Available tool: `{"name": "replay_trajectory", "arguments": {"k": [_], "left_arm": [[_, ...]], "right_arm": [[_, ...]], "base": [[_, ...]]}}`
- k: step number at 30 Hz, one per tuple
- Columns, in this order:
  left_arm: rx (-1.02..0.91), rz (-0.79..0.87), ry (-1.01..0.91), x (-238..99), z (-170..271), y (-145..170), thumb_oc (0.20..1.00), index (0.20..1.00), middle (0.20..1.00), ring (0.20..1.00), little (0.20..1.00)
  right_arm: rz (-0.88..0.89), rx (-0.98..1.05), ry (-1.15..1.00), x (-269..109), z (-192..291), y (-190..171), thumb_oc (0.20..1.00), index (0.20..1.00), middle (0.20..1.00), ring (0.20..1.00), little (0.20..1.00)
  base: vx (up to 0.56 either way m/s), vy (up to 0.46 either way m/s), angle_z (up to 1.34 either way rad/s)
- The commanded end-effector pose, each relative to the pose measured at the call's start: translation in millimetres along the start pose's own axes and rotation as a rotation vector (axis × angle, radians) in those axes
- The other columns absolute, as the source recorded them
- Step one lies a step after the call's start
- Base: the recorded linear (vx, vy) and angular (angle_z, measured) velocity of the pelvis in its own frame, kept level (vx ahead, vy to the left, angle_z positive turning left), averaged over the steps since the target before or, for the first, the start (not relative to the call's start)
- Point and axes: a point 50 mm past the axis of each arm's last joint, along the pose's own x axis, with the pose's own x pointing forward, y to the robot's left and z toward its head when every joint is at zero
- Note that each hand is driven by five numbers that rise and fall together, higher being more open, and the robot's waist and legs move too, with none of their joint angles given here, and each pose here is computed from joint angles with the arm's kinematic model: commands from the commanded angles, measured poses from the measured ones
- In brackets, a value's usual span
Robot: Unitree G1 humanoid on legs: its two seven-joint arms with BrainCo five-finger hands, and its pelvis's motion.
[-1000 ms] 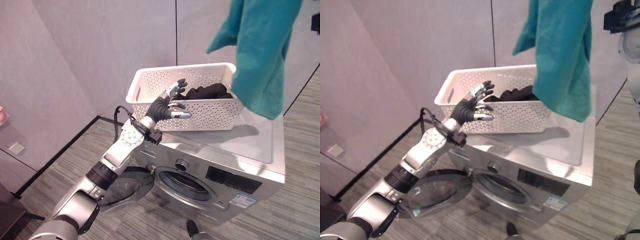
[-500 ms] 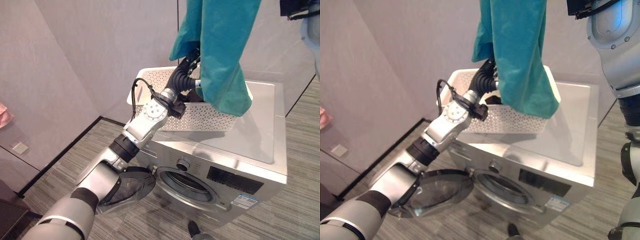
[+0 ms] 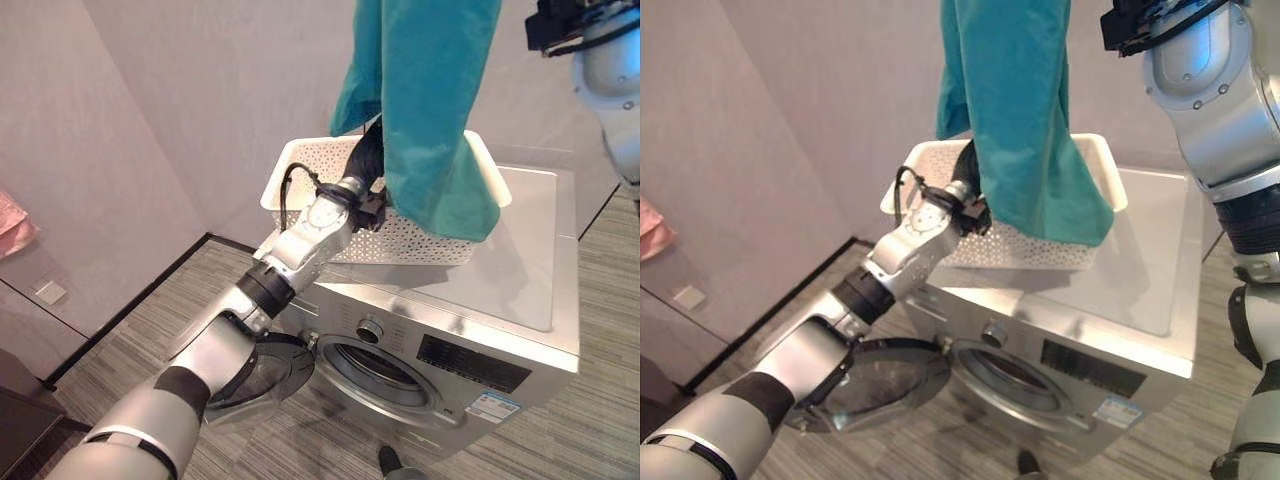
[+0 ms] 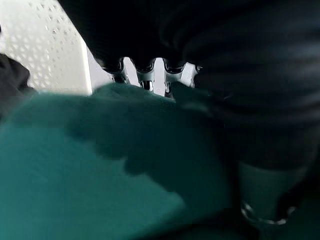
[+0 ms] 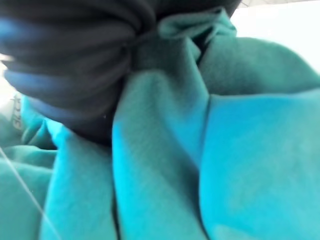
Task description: Grab the laundry basket,head to the washer,open it,put in the laundry and shut it.
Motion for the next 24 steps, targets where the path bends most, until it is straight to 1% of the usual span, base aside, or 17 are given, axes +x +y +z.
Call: {"name": "replay_trajectory", "arguments": {"k": [1,4,10,17,19,22,23,24], "left_arm": [[0.052,-0.032,-0.084,15.3,29.8,-9.6,1.000,1.000,1.000,1.000,1.000],[0.049,-0.036,-0.091,15.5,36.4,-4.2,1.000,1.000,1.000,1.000,1.000],[0.024,-0.030,-0.098,13.6,39.7,2.9,1.000,1.000,1.000,1.000,1.000],[-0.027,-0.056,-0.098,7.9,38.4,5.2,1.000,1.000,1.000,1.000,1.000],[-0.112,-0.106,-0.093,-3.6,33.3,3.3,1.000,1.000,1.000,1.000,1.000],[-0.119,-0.123,-0.087,-6.5,31.6,2.2,1.000,1.000,1.000,1.000,1.000],[-0.150,-0.161,-0.074,-14.4,27.2,-1.1,1.000,1.000,1.000,1.000,1.000],[-0.149,-0.161,-0.074,-14.5,27.1,-0.9,1.000,1.000,1.000,1.000,1.000]], "right_arm": [[-0.051,0.036,0.050,11.4,-6.0,-6.8,0.200,0.200,0.200,0.200,0.200],[-0.010,0.071,0.053,7.4,-4.2,3.7,0.200,0.200,0.200,0.200,0.200],[0.015,0.086,0.046,7.2,-0.2,11.6,0.200,0.200,0.200,0.200,0.200],[0.021,0.066,0.073,8.7,-5.4,11.7,0.200,0.200,0.200,0.200,0.200],[0.007,0.037,0.124,6.4,-18.2,7.1,0.200,0.200,0.200,0.200,0.200],[0.005,0.024,0.136,5.6,-21.8,5.9,0.200,0.200,0.200,0.200,0.200],[-0.005,0.004,0.159,4.5,-28.3,2.4,0.200,0.200,0.200,0.200,0.200],[-0.005,0.005,0.159,4.5,-28.3,2.5,0.200,0.200,0.200,0.200,0.200]], "base": [[0.00,-0.040,0.10],[0.00,-0.053,0.10],[0.00,-0.032,-0.01],[0.00,-0.028,0.00],[-0.01,-0.035,0.00],[0.00,-0.012,0.03],[0.00,0.000,0.00],[0.00,0.000,0.00]]}}
